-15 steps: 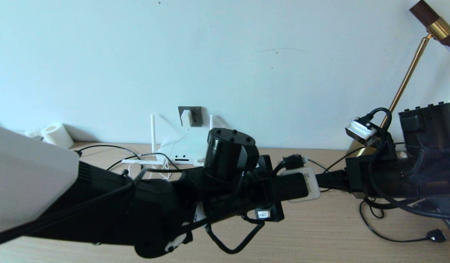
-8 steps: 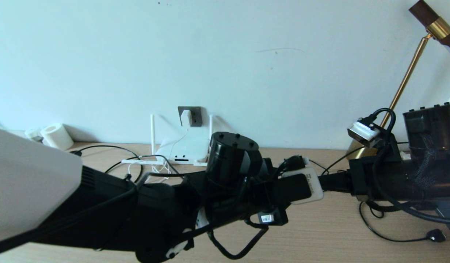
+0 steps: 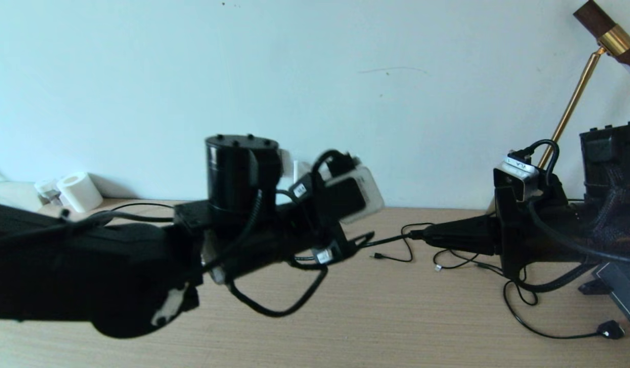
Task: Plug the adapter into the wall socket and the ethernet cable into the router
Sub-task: Hand it to the other hand
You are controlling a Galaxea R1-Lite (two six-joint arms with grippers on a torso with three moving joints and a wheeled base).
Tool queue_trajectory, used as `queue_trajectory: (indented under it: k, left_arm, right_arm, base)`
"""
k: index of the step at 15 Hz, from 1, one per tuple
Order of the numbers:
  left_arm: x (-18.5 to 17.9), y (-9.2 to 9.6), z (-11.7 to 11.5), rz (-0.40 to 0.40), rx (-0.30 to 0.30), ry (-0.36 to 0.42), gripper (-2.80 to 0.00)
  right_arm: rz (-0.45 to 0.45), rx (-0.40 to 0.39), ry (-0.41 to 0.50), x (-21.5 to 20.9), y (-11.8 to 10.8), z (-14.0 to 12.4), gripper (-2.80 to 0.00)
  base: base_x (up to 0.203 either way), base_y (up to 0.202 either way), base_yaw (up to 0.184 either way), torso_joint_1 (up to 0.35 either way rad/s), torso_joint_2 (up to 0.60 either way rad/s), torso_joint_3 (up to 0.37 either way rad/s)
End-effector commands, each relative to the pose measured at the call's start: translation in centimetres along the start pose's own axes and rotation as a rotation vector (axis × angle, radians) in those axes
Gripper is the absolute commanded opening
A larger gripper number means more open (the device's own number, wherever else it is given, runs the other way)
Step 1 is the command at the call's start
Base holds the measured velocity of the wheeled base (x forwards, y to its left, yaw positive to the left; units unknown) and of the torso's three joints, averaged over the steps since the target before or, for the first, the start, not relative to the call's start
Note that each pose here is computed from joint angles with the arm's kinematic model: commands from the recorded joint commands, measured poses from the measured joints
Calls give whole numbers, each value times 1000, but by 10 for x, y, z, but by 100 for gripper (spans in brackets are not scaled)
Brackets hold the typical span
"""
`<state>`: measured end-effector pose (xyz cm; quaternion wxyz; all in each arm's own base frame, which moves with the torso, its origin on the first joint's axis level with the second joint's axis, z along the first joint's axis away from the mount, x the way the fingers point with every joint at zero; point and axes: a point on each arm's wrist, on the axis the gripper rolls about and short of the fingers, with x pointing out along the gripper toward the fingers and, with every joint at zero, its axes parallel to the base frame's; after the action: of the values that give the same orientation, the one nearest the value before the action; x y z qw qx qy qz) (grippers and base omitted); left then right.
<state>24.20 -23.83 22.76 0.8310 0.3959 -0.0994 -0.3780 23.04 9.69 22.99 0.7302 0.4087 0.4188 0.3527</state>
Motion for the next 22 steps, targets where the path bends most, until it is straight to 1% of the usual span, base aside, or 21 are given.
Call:
queue_trajectory:
  k: [1, 3, 5, 7, 8, 10, 11, 12, 13, 14, 16, 18, 19, 20, 22]
  left_arm:
    - [-29, 32, 3, 90, 1, -47, 0]
    - [-31, 27, 2, 99, 11, -111, 0]
    - [-29, 19, 6, 105, 20, -179, 0]
    - [-30, 17, 6, 101, 21, -185, 0]
    - [-30, 14, 7, 86, 22, -191, 0]
    - [-27, -1, 11, 39, 25, -221, 0]
    - [-26, -10, 11, 19, 26, -232, 0]
    - [-24, -14, 11, 19, 31, -245, 0]
    - [-21, -13, 13, 33, 43, -264, 0]
    - [-19, -10, 17, 32, 67, -295, 0]
    - [-18, -10, 17, 6, 122, -337, 0]
    - [-18, -11, 17, -7, 135, -353, 0]
    - [-19, -11, 14, -26, 140, -378, 0]
    - [-20, -8, 8, -29, 145, -395, 0]
    - [-17, -7, -15, -50, 149, -397, 0]
  right_arm:
    - [51, 135, 37, 3, 9, 8, -280]
    - [89, 266, 92, 9, 14, 17, -280]
    - [95, 325, 107, 9, 15, 19, -280]
    - [119, 396, 139, 7, 18, 22, -280]
    - [135, 416, 166, 7, 20, 23, -280]
    - [166, 456, 203, 6, 30, 28, -280]
    - [177, 460, 210, 6, 34, 31, -280]
    - [185, 456, 212, 6, 37, 34, -280]
    - [190, 455, 220, 8, 38, 36, -280]
    - [199, 458, 247, 8, 39, 37, -280]
    - [210, 456, 264, 5, 39, 39, -280]
    - [215, 460, 294, 6, 38, 38, -280]
    - [212, 464, 301, 10, 36, 39, -280]
    - [209, 468, 311, 16, 34, 42, -280]
    - [204, 473, 317, 26, 32, 49, -280]
  base:
    - [0, 0, 0, 0, 0, 0]
    - [0, 0, 0, 0, 0, 0]
    - [0, 0, 0, 0, 0, 0]
    - [0, 0, 0, 0, 0, 0]
    - [0, 0, 0, 0, 0, 0]
    - [0, 0, 0, 0, 0, 0]
    - [0, 0, 0, 0, 0, 0]
    - [0, 0, 0, 0, 0, 0]
    - [0, 0, 0, 0, 0, 0]
    - [0, 0, 0, 0, 0, 0]
    - [0, 0, 0, 0, 0, 0]
    - [0, 0, 0, 0, 0, 0]
    - [0, 0, 0, 0, 0, 0]
    - [0, 0, 0, 0, 0, 0]
    - [0, 0, 0, 0, 0, 0]
